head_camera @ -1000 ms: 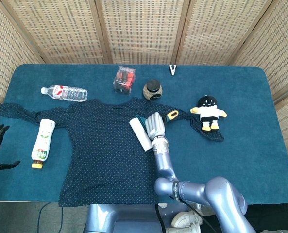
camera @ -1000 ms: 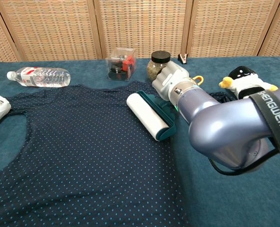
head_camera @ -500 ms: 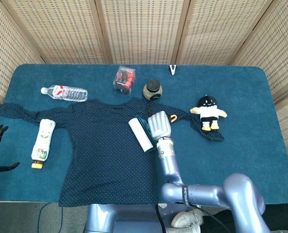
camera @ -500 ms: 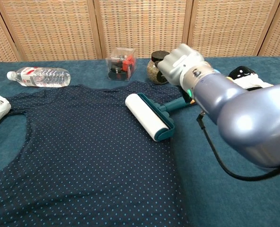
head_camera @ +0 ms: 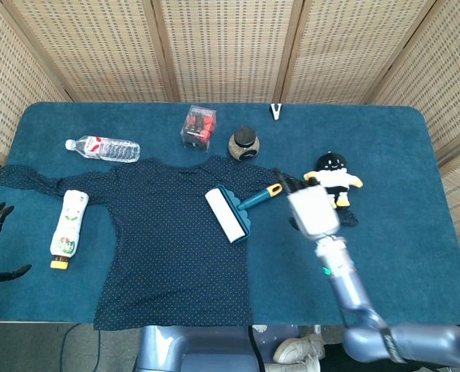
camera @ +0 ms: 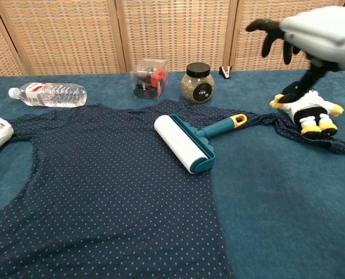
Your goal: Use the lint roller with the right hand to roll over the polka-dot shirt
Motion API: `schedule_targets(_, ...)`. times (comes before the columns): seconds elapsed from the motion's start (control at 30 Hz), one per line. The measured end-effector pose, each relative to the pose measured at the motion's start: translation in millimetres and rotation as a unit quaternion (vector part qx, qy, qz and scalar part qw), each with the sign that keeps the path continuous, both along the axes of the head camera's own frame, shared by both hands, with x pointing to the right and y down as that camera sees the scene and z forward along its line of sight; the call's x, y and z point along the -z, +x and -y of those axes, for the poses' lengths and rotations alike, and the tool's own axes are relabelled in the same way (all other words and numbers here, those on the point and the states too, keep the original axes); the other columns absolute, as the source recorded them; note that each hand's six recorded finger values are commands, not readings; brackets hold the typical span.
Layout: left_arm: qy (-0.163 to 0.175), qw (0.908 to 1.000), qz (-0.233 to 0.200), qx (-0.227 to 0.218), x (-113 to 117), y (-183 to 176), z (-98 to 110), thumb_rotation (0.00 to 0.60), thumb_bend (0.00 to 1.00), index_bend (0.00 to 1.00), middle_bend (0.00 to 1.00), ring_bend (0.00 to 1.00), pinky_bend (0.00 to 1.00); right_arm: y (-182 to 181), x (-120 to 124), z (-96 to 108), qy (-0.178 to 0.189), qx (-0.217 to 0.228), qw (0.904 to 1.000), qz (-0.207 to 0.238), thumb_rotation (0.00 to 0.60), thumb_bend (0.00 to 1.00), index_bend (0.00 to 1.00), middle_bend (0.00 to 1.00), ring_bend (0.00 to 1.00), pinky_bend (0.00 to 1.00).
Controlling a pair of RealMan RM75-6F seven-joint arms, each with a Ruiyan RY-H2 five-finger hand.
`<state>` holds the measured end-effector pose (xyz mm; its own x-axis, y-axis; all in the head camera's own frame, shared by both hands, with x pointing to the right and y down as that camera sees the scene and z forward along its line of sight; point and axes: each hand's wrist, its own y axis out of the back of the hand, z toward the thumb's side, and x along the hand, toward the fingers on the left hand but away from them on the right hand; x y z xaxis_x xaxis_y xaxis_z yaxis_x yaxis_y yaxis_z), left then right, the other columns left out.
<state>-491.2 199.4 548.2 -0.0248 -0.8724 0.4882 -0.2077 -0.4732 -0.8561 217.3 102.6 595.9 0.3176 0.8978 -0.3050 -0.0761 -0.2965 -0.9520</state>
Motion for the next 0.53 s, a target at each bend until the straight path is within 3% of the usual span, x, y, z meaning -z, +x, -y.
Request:
schedule_targets(0.27, 0.036, 0.9991, 0.019, -0.014, 5, 6, -7, 0.600, 0.00, 0.00, 0.00, 0.00, 0.00, 92, 14, -61, -0.041, -0.068, 0.9958, 0.045, 0.600, 0.00, 0.00, 0.00, 0.00, 0.00)
schedule_targets(0.53, 0.067, 0.9974, 0.020, -0.016, 15, 10, -12, 0.600, 0.00, 0.00, 0.00, 0.00, 0.00, 142, 0, -85, -0.036, -0.109, 0.9930, 0.025, 0.600, 0.00, 0.00, 0.00, 0.00, 0.00)
